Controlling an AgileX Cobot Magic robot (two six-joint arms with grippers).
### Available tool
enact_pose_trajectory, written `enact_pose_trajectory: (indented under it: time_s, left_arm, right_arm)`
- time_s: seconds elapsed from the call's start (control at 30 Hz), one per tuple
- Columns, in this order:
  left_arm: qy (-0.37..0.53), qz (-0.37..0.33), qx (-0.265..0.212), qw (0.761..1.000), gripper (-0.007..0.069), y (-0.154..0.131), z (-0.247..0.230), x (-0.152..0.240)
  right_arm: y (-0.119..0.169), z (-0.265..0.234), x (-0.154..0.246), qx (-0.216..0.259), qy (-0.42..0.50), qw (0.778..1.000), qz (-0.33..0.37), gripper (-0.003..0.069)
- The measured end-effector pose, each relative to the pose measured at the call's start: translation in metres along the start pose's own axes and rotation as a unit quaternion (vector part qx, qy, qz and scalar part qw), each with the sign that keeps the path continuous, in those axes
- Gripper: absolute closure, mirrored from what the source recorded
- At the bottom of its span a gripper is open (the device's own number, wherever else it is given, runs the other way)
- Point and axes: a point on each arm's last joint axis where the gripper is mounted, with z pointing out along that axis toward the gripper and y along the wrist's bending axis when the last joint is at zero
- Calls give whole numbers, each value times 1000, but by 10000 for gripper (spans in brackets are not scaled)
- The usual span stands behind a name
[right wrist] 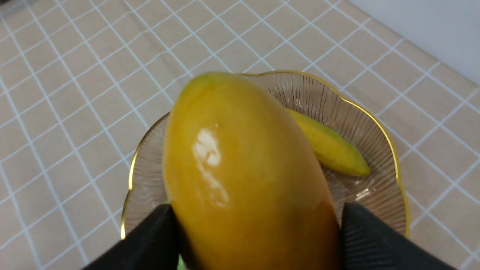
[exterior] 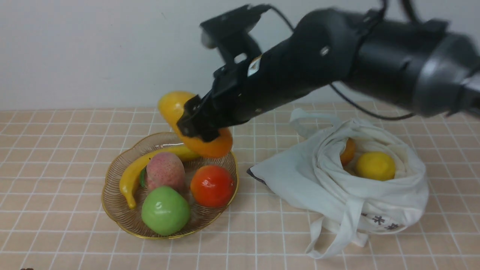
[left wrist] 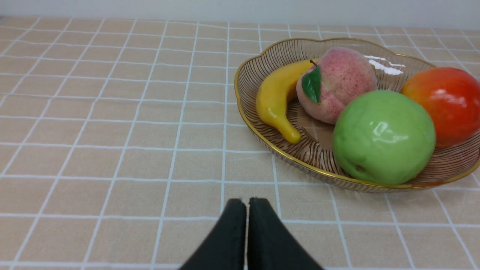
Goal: Take the fruit out of the bag on the brown coffee tablecloth and place them on the plate.
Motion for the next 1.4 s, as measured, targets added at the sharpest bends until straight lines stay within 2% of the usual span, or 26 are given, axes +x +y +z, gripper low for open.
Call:
enact_pose_trajectory:
  time_s: [0.13,0.33,0.6,0.73,0.97,1.13,1.27,1.4]
  left_arm:
    - [0,0,0,1000,633,0,0,0]
    - [0,0,0,1000,633,0,0,0]
    - [0,0,0,1000,633,0,0,0]
    - [0,0,0,1000,633,0,0,0]
    - [0,0,0,1000,633,0,0,0]
    - [0,0,0,1000,633,0,0,0]
    - [0,0,0,1000,633,0,0,0]
    - [0,0,0,1000,633,0,0,0]
  right_arm:
    - [-4,30,9,16,-16,1000,6,160]
    - [-18,70,21,58,-59,996,-21,153]
    - [-24,96,38,71,-51,995,-42,125]
    - [-25,97,39,75,-48,994,-62,120]
    - [-29,95,40,79,-41,994,-58,88]
    - [-26,70,29,73,-18,995,-66,92]
    - [-31,-8,-3,80,-15,996,-42,191]
    - [-40,-102,-22,116,-19,993,-1,433]
